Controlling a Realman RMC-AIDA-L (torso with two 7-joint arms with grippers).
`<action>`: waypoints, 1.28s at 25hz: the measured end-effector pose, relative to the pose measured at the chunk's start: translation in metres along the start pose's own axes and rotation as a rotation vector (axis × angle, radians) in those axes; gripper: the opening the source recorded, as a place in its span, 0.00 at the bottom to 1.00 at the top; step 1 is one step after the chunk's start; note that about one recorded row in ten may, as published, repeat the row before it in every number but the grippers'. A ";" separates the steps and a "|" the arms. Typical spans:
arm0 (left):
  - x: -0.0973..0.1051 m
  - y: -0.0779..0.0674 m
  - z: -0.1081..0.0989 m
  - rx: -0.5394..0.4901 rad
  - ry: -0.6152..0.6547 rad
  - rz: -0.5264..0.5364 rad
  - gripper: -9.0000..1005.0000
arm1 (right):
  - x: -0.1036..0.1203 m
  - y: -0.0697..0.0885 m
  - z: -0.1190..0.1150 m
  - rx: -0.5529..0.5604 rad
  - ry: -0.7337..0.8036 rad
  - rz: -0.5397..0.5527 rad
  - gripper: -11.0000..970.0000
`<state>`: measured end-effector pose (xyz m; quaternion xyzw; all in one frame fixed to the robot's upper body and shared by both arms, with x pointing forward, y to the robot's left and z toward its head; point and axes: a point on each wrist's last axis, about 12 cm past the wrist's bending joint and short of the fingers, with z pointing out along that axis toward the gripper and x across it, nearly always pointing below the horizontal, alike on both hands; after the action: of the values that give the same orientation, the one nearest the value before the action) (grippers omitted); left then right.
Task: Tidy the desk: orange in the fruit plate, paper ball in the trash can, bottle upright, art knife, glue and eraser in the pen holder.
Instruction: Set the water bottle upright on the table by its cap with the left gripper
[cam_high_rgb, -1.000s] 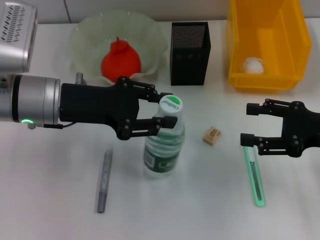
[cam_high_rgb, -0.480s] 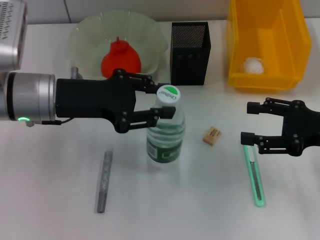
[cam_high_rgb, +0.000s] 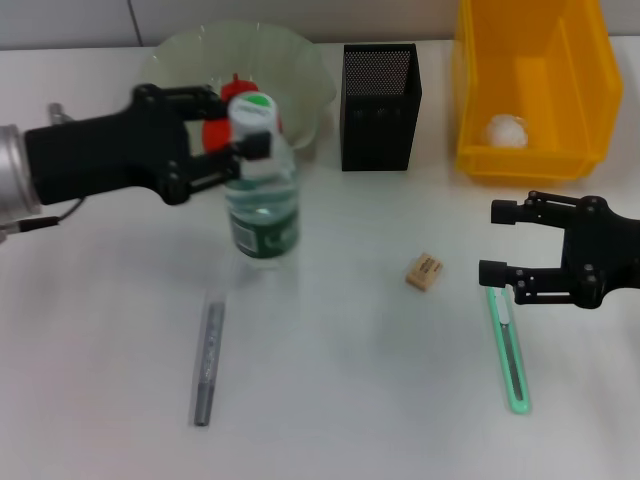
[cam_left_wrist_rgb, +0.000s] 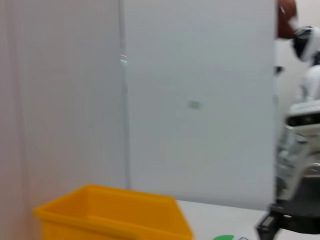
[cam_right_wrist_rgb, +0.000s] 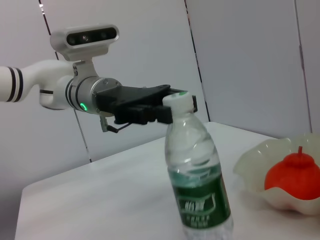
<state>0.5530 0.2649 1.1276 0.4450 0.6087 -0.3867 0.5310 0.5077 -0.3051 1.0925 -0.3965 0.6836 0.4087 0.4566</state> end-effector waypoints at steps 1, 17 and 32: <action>0.002 0.002 -0.012 -0.062 -0.022 -0.004 0.44 | 0.000 0.000 0.000 0.000 0.000 0.000 0.86; 0.027 0.009 -0.053 -0.348 -0.025 -0.043 0.44 | 0.002 0.002 0.001 0.000 -0.005 0.006 0.86; 0.044 0.009 -0.066 -0.492 -0.060 -0.051 0.44 | 0.003 0.003 0.001 -0.006 -0.008 0.006 0.86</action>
<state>0.5394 0.3355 1.0927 0.2751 0.6795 -0.2535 0.6311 0.5041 -0.3037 1.0905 -0.3943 0.6818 0.4137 0.4567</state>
